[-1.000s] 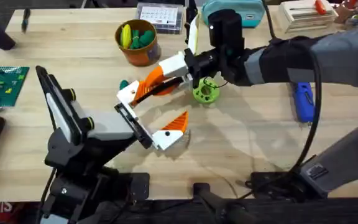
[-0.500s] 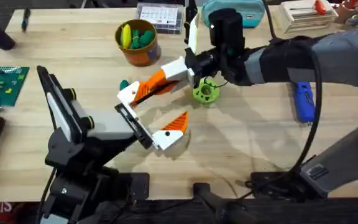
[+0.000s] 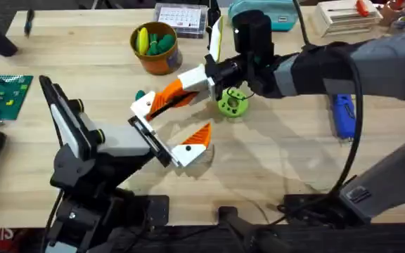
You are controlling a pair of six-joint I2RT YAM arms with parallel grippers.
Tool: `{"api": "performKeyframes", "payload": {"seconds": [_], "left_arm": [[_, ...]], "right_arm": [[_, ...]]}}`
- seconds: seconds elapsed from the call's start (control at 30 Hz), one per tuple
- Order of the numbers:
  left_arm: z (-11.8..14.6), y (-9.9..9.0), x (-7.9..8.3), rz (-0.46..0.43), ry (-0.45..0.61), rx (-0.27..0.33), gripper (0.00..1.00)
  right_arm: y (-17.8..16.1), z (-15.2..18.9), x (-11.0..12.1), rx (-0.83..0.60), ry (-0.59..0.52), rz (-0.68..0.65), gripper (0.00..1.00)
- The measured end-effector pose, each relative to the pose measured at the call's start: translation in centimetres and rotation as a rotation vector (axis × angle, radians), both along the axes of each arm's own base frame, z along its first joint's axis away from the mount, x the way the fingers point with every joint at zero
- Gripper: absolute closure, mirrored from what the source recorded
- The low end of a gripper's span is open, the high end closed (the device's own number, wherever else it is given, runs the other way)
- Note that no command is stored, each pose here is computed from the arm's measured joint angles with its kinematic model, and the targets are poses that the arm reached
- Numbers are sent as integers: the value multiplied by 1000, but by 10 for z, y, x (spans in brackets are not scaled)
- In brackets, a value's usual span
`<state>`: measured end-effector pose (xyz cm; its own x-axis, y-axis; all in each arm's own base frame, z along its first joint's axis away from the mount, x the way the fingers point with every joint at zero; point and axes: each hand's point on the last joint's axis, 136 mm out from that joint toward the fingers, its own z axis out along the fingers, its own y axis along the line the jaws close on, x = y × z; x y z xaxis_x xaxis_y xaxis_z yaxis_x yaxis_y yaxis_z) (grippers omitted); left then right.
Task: Pick up the gripper from the table and insert it into the empty holder that is missing its gripper. Then pick up a screw, insert it into the mounting hole, and use the screwdriver to tighten it. Finally, clean up the table by picking up the vegetable and placing it into the bucket.
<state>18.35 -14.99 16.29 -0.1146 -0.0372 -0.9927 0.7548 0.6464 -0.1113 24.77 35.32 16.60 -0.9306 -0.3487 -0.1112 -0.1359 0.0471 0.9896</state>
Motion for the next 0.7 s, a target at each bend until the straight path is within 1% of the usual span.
{"api": "performKeyframes", "payload": {"seconds": [0.7], "left_arm": [[-1, 3, 4, 27, 14, -8, 14]], "right_arm": [[6, -2, 6, -19, -11, -46, 980]]}}
